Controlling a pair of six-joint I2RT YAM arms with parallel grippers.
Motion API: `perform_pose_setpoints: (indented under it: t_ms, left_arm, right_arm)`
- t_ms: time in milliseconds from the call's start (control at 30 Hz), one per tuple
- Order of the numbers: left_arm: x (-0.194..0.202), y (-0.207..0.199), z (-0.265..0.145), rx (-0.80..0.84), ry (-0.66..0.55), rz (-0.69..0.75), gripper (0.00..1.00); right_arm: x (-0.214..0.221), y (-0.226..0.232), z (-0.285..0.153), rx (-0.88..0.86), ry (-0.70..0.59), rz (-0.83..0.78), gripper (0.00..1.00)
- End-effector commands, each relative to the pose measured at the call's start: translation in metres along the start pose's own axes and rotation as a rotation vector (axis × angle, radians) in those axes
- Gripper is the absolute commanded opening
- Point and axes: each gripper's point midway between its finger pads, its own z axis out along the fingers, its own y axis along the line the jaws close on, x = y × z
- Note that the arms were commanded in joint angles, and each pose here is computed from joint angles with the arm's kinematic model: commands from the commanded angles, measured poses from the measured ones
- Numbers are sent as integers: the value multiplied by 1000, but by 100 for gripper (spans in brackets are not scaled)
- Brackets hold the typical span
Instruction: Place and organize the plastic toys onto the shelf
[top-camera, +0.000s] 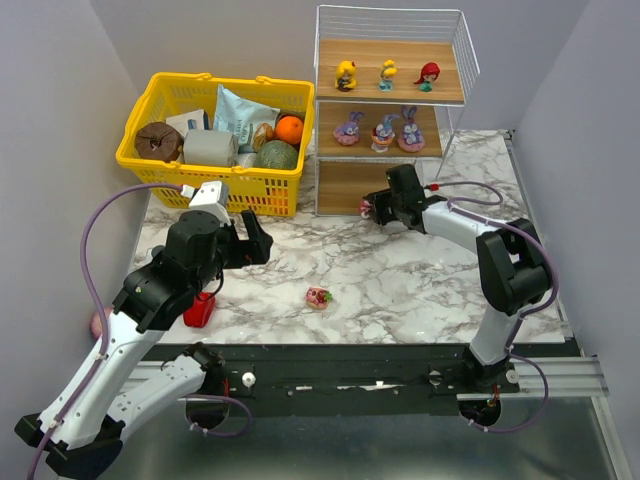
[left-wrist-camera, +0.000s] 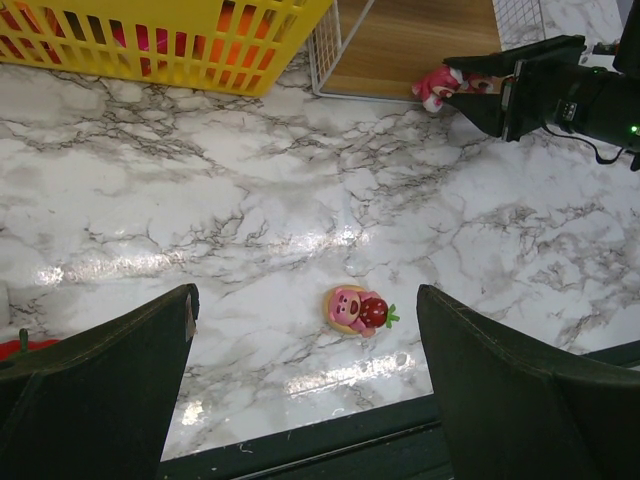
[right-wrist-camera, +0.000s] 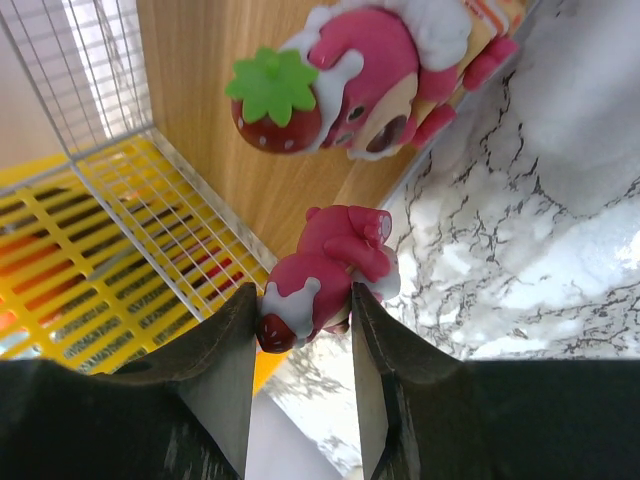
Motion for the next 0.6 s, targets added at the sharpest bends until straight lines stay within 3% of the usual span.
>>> perform_pose_setpoints:
  t_ms: [0,567]
  left_arm:
    - [-13,0,-6,-4,-40,3,99]
    - [-11,3,-5,-12,-36,7,99]
  right_arm:
    - [-10,-8,13,10,-77,44,26]
    - [-8,-16,29,38,-95,54,31]
